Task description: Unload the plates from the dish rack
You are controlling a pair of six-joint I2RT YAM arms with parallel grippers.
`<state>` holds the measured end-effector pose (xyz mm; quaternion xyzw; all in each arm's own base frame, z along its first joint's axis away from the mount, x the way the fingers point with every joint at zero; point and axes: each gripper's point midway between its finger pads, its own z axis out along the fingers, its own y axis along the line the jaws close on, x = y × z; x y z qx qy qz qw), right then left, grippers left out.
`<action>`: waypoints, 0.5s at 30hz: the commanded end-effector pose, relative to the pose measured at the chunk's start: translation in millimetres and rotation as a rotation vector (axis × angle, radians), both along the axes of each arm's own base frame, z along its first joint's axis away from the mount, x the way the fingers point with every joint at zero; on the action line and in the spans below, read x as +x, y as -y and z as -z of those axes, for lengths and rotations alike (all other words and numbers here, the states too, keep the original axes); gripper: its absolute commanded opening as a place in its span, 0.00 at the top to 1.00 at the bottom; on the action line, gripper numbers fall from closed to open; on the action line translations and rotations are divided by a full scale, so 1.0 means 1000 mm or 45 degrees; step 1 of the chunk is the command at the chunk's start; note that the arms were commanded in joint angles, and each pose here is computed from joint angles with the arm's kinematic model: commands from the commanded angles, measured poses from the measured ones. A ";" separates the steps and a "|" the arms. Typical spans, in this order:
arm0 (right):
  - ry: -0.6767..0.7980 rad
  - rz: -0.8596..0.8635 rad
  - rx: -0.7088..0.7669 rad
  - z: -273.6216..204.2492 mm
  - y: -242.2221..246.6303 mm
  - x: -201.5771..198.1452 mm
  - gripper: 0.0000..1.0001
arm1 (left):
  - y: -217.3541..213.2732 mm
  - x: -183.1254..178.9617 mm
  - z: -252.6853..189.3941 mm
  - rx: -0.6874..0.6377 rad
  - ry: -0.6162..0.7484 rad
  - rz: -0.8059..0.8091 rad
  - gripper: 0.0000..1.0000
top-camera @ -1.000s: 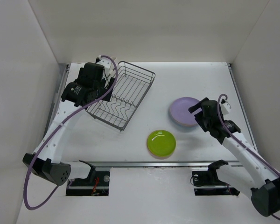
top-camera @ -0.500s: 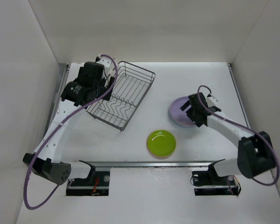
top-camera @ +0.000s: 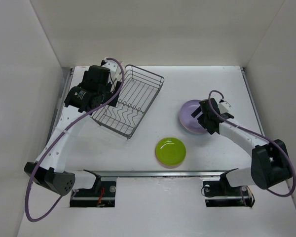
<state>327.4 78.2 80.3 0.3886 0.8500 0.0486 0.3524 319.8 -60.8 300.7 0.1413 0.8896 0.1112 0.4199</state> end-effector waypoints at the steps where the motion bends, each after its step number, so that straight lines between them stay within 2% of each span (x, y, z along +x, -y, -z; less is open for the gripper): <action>1: 0.071 -0.030 -0.075 -0.026 0.005 0.019 0.01 | 0.000 -0.001 -0.013 -0.020 0.045 -0.001 0.00; 3: 0.086 -0.071 -0.105 -0.036 0.000 0.035 0.01 | 0.000 -0.001 -0.013 -0.020 0.045 -0.001 0.00; 8: -0.184 -0.129 -0.353 0.003 0.011 0.046 0.01 | -0.001 -0.003 -0.012 -0.016 0.034 -0.001 0.00; 10: -0.212 -0.151 -0.416 0.008 0.011 0.048 0.01 | -0.003 -0.002 -0.012 -0.009 0.037 -0.010 0.00; 15: -0.264 -0.186 -0.408 0.028 0.008 0.044 0.01 | -0.003 -0.002 -0.012 -0.009 0.037 -0.010 0.00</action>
